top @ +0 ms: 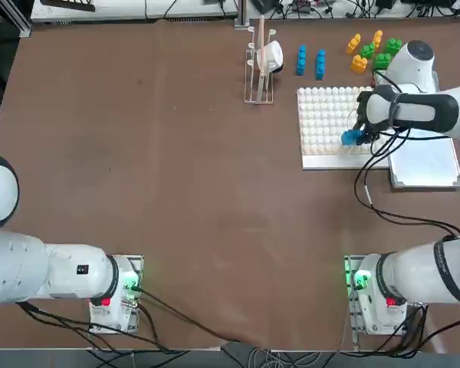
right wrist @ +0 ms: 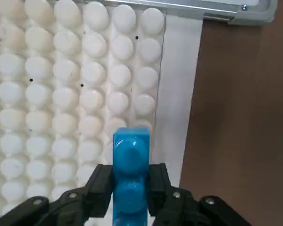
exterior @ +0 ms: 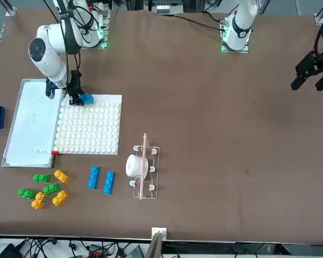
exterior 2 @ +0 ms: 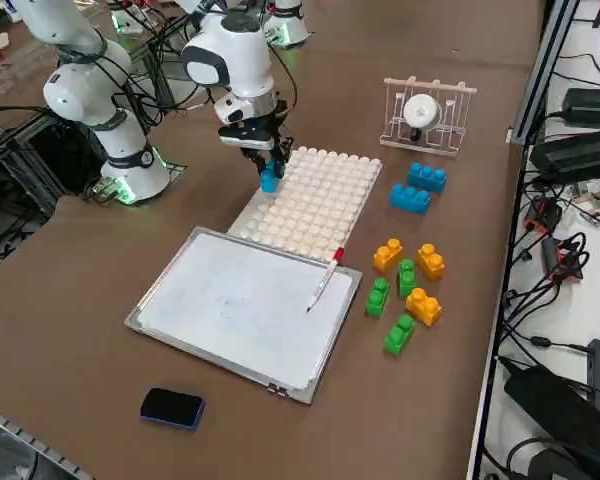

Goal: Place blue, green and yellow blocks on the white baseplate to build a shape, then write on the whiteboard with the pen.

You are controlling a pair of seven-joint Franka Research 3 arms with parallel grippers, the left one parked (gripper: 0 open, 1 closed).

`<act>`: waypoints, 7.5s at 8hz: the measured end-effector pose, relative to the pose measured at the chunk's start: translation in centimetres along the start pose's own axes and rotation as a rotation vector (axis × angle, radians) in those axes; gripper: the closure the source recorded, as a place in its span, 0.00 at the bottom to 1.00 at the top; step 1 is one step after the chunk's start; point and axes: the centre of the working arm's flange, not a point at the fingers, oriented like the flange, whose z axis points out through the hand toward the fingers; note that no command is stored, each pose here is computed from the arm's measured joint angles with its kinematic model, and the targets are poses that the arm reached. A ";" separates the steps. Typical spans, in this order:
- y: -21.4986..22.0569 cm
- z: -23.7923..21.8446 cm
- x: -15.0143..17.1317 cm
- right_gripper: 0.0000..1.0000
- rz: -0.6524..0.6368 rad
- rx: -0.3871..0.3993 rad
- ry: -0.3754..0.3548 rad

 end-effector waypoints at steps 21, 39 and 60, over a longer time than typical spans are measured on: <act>0.5 3.0 -0.1 0.59 0.120 0.031 0.007; 0.5 2.9 -0.1 0.59 0.164 -0.020 0.009; 0.4 3.4 -0.3 0.59 0.143 -0.017 0.030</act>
